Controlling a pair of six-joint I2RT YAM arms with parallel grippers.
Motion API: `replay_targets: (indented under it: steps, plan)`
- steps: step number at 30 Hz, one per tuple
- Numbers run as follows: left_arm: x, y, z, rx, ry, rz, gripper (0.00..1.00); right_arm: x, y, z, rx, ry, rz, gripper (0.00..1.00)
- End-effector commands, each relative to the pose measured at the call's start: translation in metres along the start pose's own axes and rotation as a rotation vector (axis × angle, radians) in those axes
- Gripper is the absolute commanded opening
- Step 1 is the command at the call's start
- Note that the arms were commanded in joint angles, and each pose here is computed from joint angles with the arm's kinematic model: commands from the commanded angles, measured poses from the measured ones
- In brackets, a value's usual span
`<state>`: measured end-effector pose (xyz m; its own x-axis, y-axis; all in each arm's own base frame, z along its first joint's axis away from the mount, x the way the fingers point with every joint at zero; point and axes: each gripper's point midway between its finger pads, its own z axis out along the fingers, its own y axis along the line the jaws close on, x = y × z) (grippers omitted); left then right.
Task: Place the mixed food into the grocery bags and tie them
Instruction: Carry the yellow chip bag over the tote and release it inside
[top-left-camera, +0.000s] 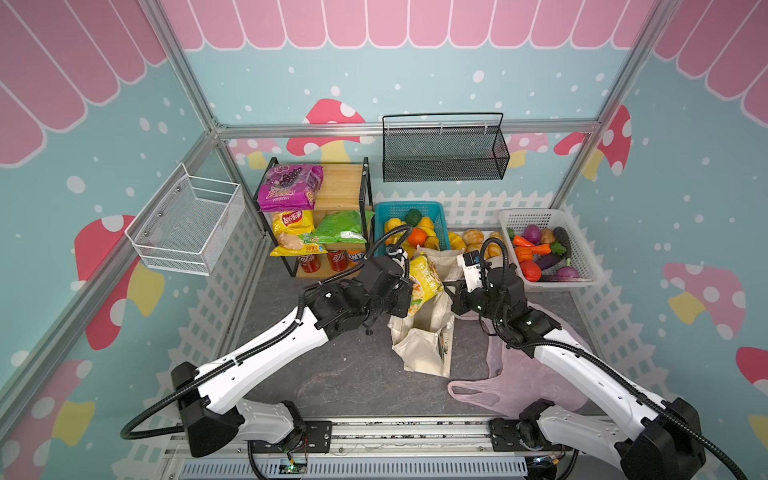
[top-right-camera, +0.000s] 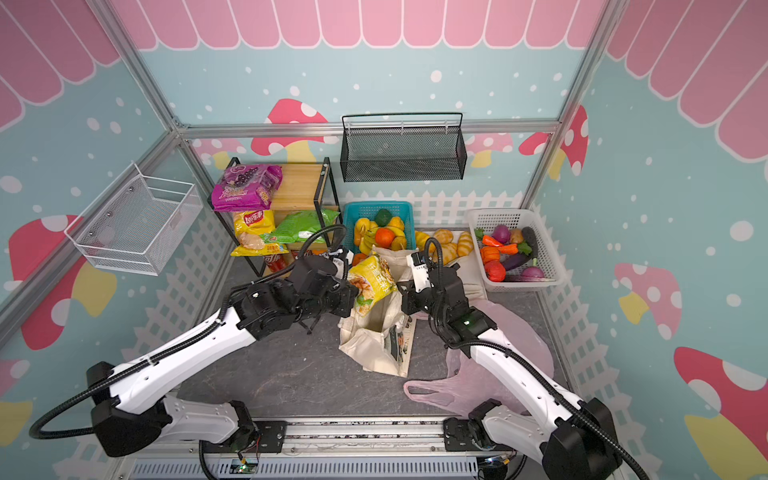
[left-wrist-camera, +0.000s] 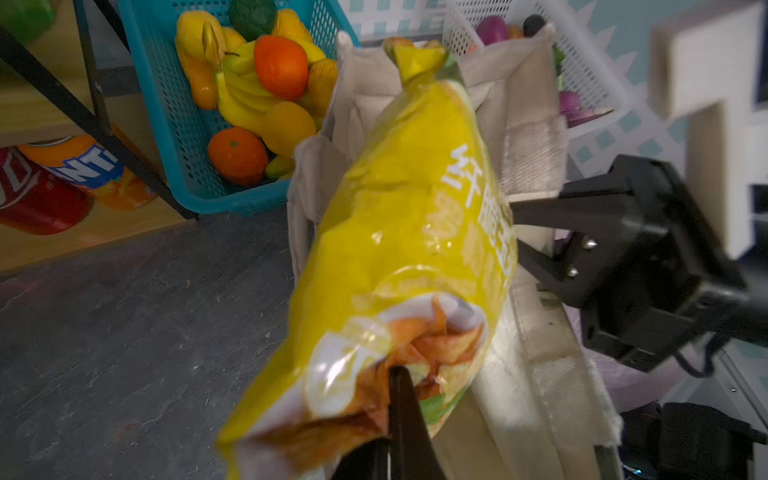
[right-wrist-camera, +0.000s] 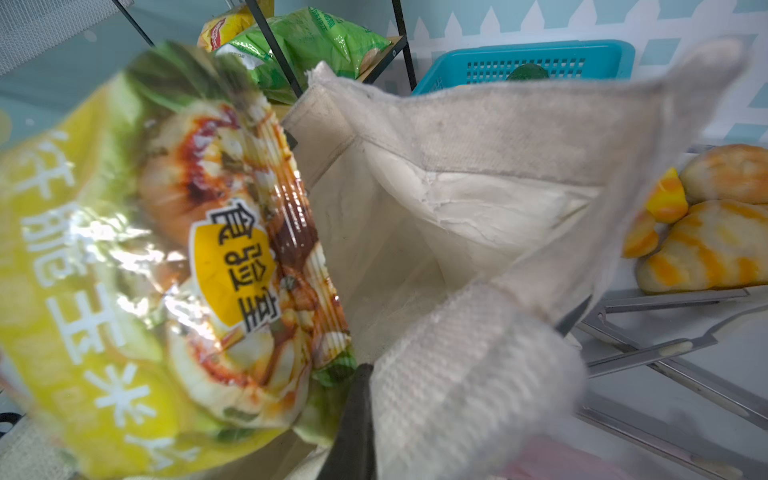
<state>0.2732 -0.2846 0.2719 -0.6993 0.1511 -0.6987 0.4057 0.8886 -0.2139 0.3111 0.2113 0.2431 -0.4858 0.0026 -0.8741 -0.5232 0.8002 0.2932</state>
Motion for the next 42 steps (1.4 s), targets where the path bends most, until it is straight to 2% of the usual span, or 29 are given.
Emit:
replay_targets:
  steps: [1,6,9,14,18,22,27,32,36,39,42]
  plan:
    - [-0.003,0.019,-0.004,-0.140,0.042,0.067,0.00,-0.033,0.008,-0.012,-0.028,-0.128,-0.010,0.00]
    - [-0.009,0.029,0.021,-0.263,0.097,0.167,0.00,-0.031,0.005,-0.012,-0.004,-0.096,-0.070,0.00]
    - [-0.010,0.033,0.027,-0.314,0.120,0.181,0.00,-0.026,-0.005,-0.011,0.046,-0.048,-0.100,0.00]
    - [-0.017,0.038,0.014,-0.324,0.080,0.152,0.00,-0.020,-0.021,-0.012,0.100,-0.013,-0.120,0.00]
    - [-0.014,0.043,0.009,-0.326,0.080,0.158,0.00,-0.024,-0.019,-0.014,0.073,-0.019,-0.126,0.00]
    - [-0.005,0.033,0.019,-0.266,0.135,0.207,0.00,-0.030,0.005,-0.014,-0.061,-0.045,-0.138,0.00]
    - [0.005,0.009,0.036,-0.158,0.218,0.284,0.00,-0.037,0.035,-0.017,-0.246,-0.096,-0.081,0.00]
    - [0.006,-0.012,0.052,-0.064,0.254,0.285,0.00,-0.035,0.045,-0.016,-0.330,-0.121,-0.022,0.00]
    - [0.004,-0.016,0.068,-0.020,0.270,0.218,0.11,-0.028,0.047,-0.013,-0.375,-0.117,0.017,0.00]
    - [-0.004,-0.023,0.070,0.072,0.235,0.136,0.29,-0.020,0.044,-0.009,-0.383,-0.096,0.039,0.00]
    - [-0.017,-0.026,0.059,0.157,0.170,0.065,0.42,-0.014,0.039,-0.007,-0.375,-0.079,0.057,0.00]
